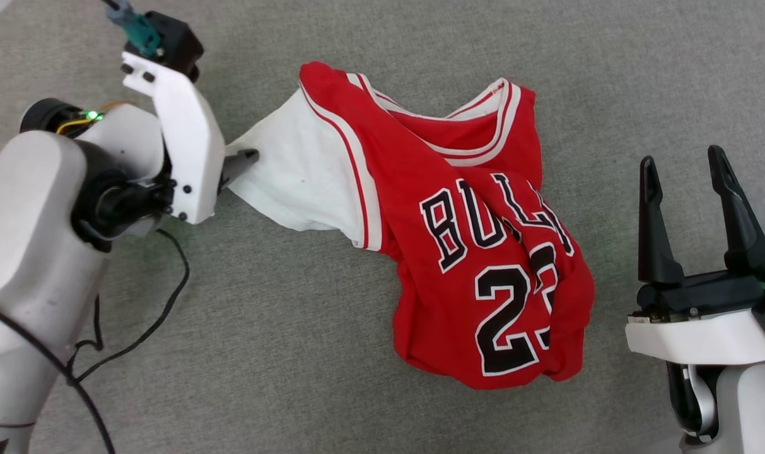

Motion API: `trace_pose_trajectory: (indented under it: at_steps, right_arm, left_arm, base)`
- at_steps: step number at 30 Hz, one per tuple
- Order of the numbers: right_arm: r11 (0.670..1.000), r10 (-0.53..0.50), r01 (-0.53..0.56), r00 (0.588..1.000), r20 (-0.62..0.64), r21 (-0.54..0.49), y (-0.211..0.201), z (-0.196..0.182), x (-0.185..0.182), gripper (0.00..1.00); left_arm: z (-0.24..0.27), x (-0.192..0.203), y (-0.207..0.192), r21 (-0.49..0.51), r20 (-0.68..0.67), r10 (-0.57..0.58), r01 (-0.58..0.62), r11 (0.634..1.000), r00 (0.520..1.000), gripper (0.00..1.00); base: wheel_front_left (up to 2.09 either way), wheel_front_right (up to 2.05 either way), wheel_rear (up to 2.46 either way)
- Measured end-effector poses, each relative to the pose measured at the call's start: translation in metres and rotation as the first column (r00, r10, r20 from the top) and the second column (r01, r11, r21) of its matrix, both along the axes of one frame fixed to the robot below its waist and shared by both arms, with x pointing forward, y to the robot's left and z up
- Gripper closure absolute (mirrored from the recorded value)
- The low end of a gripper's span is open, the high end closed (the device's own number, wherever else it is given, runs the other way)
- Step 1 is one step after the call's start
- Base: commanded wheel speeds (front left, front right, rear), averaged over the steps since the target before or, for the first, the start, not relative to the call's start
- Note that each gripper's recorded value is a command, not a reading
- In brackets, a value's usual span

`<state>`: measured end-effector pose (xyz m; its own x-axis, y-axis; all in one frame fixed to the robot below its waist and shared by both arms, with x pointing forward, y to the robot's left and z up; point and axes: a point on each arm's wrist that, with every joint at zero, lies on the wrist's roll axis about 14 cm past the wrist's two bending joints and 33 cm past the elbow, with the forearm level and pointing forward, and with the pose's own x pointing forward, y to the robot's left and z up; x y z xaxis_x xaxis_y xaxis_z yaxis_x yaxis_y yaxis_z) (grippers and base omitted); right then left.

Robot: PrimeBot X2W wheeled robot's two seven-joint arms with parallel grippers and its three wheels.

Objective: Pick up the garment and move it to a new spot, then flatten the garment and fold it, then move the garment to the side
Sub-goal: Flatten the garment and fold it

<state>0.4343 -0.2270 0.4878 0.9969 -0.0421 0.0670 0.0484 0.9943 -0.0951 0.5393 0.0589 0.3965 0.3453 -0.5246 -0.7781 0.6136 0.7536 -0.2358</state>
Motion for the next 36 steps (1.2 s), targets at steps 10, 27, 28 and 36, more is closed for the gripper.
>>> trace_pose_trajectory:
  at_steps: [10, 27, 28, 36]
  right_arm:
    - [1.0, -0.012, 0.012, 1.0, -0.007, -0.003, -0.004, -0.002, 0.001, 0.0]
    - [0.997, 0.073, -0.073, 0.996, 0.044, -0.017, 0.027, 0.021, -0.01, 0.0]
    - [0.996, 0.086, -0.085, 0.995, 0.049, -0.014, 0.031, 0.023, -0.01, 0.0]
    - [0.989, 0.149, -0.149, 0.987, 0.067, -0.012, 0.054, 0.03, -0.013, 0.0]
  left_arm:
    - [-0.019, -0.013, -0.005, 0.049, -0.059, -0.051, 0.054, 0.997, 0.997, 1.0]
    - [0.039, -0.03, 0.151, -0.01, 0.233, 0.367, -0.375, 0.927, 0.901, 1.0]
    - [0.044, -0.034, 0.164, -0.011, 0.254, 0.396, -0.407, 0.914, 0.882, 1.0]
    - [0.046, -0.079, 0.2, -0.041, 0.286, 0.49, -0.5, 0.865, 0.824, 1.0]
  base:
    - [0.0, 0.0, 0.0]
    - [0.0, 0.0, 0.0]
    - [0.0, 0.0, 0.0]
    - [0.0, 0.0, 0.0]
